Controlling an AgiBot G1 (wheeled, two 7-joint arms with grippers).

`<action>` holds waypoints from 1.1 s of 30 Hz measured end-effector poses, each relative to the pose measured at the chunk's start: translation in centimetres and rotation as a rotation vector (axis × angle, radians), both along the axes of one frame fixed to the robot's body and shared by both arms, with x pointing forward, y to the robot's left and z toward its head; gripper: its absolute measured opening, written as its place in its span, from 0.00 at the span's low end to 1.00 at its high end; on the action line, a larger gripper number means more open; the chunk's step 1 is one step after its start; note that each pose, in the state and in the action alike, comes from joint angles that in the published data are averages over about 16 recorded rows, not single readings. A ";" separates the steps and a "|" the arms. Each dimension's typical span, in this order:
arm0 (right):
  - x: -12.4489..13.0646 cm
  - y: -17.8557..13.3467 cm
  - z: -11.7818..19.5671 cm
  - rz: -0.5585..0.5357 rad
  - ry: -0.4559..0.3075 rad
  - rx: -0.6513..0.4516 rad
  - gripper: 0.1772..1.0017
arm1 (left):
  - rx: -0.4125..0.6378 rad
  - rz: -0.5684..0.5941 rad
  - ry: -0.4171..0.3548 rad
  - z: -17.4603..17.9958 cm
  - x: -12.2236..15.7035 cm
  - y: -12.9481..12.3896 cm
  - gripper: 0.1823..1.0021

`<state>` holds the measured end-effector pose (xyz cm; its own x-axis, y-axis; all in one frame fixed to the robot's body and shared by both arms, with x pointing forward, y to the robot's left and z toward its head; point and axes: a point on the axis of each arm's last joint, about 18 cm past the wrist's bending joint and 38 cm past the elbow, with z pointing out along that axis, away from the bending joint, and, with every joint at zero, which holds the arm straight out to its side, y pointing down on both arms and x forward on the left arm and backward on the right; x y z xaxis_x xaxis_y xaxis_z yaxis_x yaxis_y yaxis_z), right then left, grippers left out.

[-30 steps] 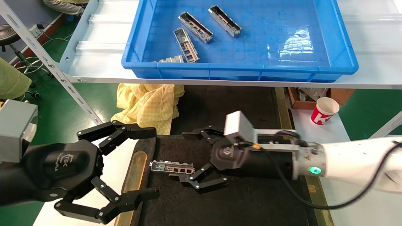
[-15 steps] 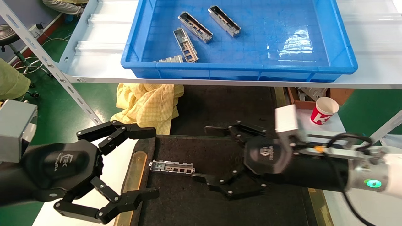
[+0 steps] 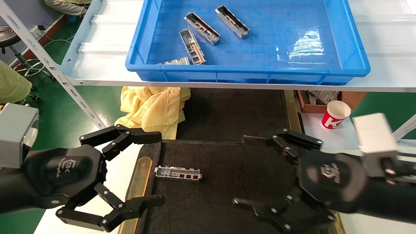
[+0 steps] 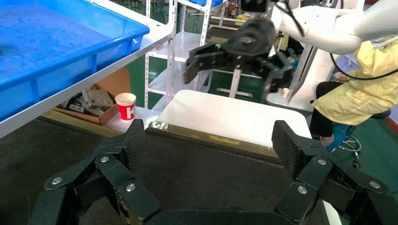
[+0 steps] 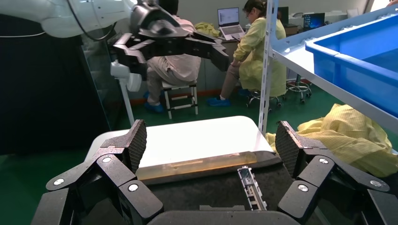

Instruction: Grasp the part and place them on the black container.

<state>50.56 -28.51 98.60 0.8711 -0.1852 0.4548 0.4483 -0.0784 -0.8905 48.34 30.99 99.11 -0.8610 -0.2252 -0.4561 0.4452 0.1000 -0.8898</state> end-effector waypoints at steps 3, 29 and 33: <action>-1.2 -0.7 0.3 -0.003 -0.008 -0.011 1.00 | 0.000 0.000 0.000 0.0 0.0 0.0 1.00; -3.3 -1.8 0.7 -0.009 -0.023 -0.037 1.00 | 0.000 0.001 0.000 0.0 0.0 0.0 1.00; -3.2 -1.8 0.7 -0.009 -0.022 -0.035 1.00 | 0.000 0.001 0.000 0.0 0.0 0.0 1.00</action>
<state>47.34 -30.28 99.25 0.8591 -0.1765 0.4803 0.4670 -0.1135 -0.8770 48.35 31.00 99.10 -0.8610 -0.2258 -0.4558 0.4449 0.1000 -0.8900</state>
